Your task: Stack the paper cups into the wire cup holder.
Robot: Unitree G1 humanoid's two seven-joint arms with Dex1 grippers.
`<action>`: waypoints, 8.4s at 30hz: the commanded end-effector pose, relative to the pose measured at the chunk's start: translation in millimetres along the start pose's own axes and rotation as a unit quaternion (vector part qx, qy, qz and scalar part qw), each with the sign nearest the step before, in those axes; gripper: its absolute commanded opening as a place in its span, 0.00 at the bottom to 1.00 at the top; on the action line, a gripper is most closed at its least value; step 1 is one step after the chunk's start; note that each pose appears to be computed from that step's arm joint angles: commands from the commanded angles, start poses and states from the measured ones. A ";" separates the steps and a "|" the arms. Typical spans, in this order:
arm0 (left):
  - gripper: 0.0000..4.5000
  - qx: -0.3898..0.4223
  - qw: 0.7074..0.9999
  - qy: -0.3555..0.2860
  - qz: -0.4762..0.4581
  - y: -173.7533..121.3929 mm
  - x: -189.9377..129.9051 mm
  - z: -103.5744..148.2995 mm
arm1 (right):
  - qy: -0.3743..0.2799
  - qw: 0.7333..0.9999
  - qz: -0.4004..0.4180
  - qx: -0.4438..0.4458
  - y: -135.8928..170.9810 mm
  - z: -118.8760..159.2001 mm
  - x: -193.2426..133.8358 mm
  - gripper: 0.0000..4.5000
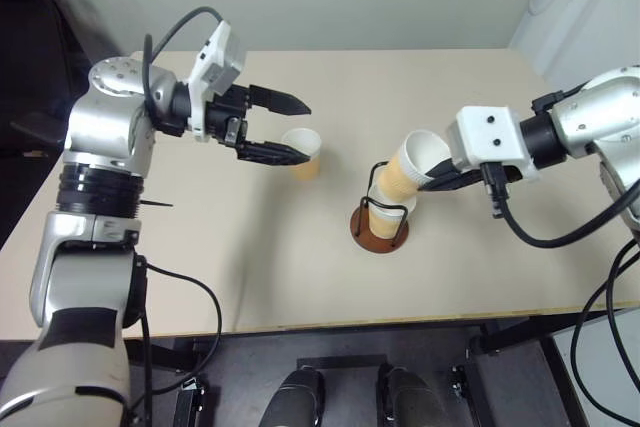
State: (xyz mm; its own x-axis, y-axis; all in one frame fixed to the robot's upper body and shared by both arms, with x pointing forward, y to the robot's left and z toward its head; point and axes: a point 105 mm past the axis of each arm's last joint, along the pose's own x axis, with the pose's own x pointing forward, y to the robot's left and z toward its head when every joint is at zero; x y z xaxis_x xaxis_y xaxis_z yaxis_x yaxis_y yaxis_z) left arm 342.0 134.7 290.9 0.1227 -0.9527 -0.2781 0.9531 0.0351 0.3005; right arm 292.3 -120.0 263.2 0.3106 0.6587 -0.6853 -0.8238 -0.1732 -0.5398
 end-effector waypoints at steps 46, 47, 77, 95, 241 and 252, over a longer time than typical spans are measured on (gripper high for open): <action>1.00 0.045 0.998 0.027 0.028 5.2 -8.3 8.5 | -0.165 0.979 -0.102 0.069 -43.0 53.0 -16.4 0.88; 1.00 0.049 0.998 0.030 0.037 7.8 -9.3 8.3 | -0.185 0.972 -0.112 0.089 -43.7 54.6 -22.2 0.88; 1.00 0.345 0.873 0.340 0.054 59.4 19.9 -45.3 | -0.183 0.946 -0.190 0.188 -29.8 24.0 -58.9 0.88; 1.00 0.350 0.853 0.382 0.054 67.5 35.1 -76.4 | -0.176 0.946 -0.189 0.194 -24.4 23.8 -62.5 0.88; 0.20 0.441 0.800 0.293 -0.283 -6.1 131.9 29.8 | -0.126 0.963 -0.125 0.201 8.5 -2.7 -132.5 0.89; 1.00 0.421 0.836 0.247 -0.250 -2.8 132.2 45.8 | -0.120 0.963 -0.123 0.208 9.6 -5.8 -129.7 0.89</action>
State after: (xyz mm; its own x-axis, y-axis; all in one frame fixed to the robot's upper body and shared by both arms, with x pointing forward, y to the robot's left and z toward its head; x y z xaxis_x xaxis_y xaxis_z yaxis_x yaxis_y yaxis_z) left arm 345.9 -5.2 279.5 0.0867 -0.4754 -0.8755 0.3908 -0.7922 0.4688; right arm 251.4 -212.0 335.3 0.4212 0.8084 -0.4112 -0.8920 0.2873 -0.3490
